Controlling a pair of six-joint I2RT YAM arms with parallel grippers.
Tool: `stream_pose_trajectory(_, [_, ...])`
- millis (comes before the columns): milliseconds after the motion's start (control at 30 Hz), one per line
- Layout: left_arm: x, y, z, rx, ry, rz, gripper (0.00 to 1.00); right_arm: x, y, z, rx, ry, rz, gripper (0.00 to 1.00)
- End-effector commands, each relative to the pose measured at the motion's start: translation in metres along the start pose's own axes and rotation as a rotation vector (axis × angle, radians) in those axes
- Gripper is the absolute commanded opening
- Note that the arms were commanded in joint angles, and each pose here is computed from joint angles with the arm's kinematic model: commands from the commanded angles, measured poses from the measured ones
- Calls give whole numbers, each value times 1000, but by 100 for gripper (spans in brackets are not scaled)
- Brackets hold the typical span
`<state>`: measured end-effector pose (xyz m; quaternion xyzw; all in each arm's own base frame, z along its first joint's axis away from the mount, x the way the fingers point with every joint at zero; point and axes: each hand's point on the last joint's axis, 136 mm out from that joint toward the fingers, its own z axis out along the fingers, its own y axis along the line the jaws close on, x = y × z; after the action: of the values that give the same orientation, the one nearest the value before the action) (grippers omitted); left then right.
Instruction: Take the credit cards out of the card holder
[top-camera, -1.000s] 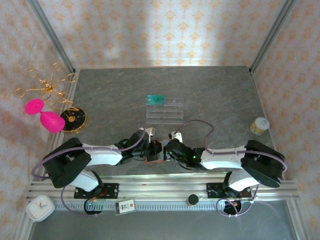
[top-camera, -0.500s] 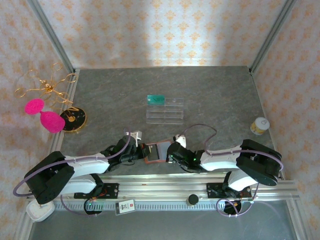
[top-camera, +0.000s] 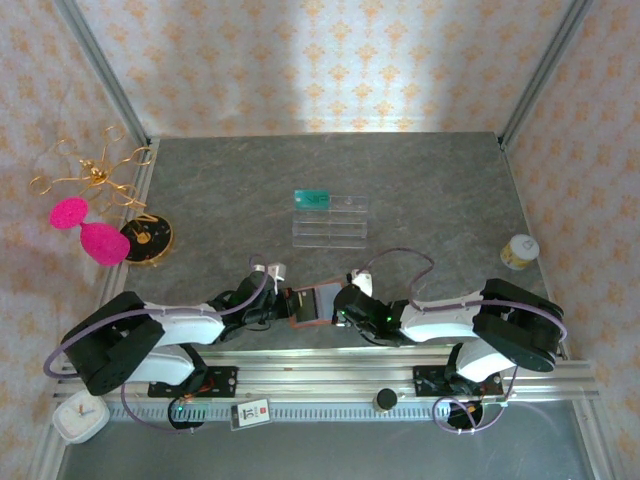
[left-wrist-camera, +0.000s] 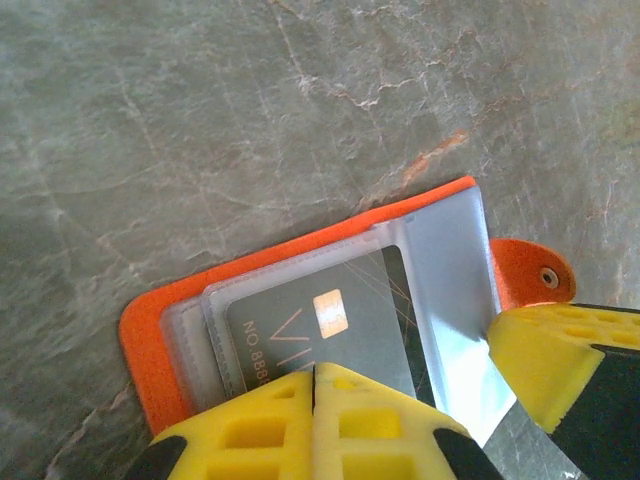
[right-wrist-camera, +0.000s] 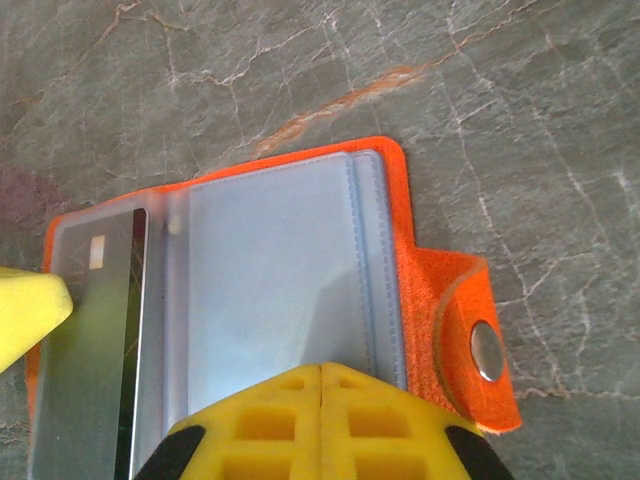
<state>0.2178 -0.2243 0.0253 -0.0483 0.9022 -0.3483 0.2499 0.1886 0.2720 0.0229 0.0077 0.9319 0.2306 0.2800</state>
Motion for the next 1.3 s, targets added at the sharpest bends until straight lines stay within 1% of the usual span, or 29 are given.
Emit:
stream_pose_trajectory(0, [0, 7, 5, -26, 6, 29, 0, 7, -13, -3, 65, 32, -28, 0])
stream_pose_trajectory(100, [2, 7, 7, -16, 12, 35, 0, 8, -11, -4, 59, 43, -32, 2])
stream_pose_trajectory(233, [6, 6, 9, 2, 25, 29, 0, 4, -5, -8, 46, 44, -38, 8])
stream_pose_trajectory(367, [7, 8, 7, 5, 21, 28, 0, -15, 24, -23, -30, 21, -92, 17])
stream_pose_trajectory(467, [6, 6, 6, 8, 19, 33, 0, -33, 39, -36, -47, -10, -122, 20])
stream_pose_trajectory(533, [7, 5, 6, 13, 24, 36, 0, -44, 56, -47, -102, -28, -143, 26])
stream_pose_trajectory(567, [7, 5, 5, 14, 25, 36, 0, -49, 69, -53, -154, -32, -148, 28])
stream_pose_trajectory(633, [7, 5, 5, 13, 23, 34, 0, -55, 91, -59, -251, -24, -136, 28])
stream_pose_trajectory(733, [6, 6, 4, 16, 13, 28, 0, -58, 109, -50, -354, 24, -82, 27])
stream_pose_trajectory(800, [5, 6, 4, 12, 13, 31, 0, -53, 105, -35, -359, 76, -51, 26])
stream_pose_trajectory(900, [5, 4, 3, 16, 10, 33, 0, -46, 88, -16, -328, 124, -6, 24])
stream_pose_trajectory(1000, [5, 4, 2, 15, 12, 35, 0, -42, 73, -9, -313, 140, 21, 24])
stream_pose_trajectory(1133, [5, 3, 3, 18, 13, 35, 0, -35, 66, -1, -294, 167, 33, 20])
stream_pose_trajectory(1267, [6, 4, 4, 18, 21, 34, 0, -27, 60, 6, -274, 189, 52, 19])
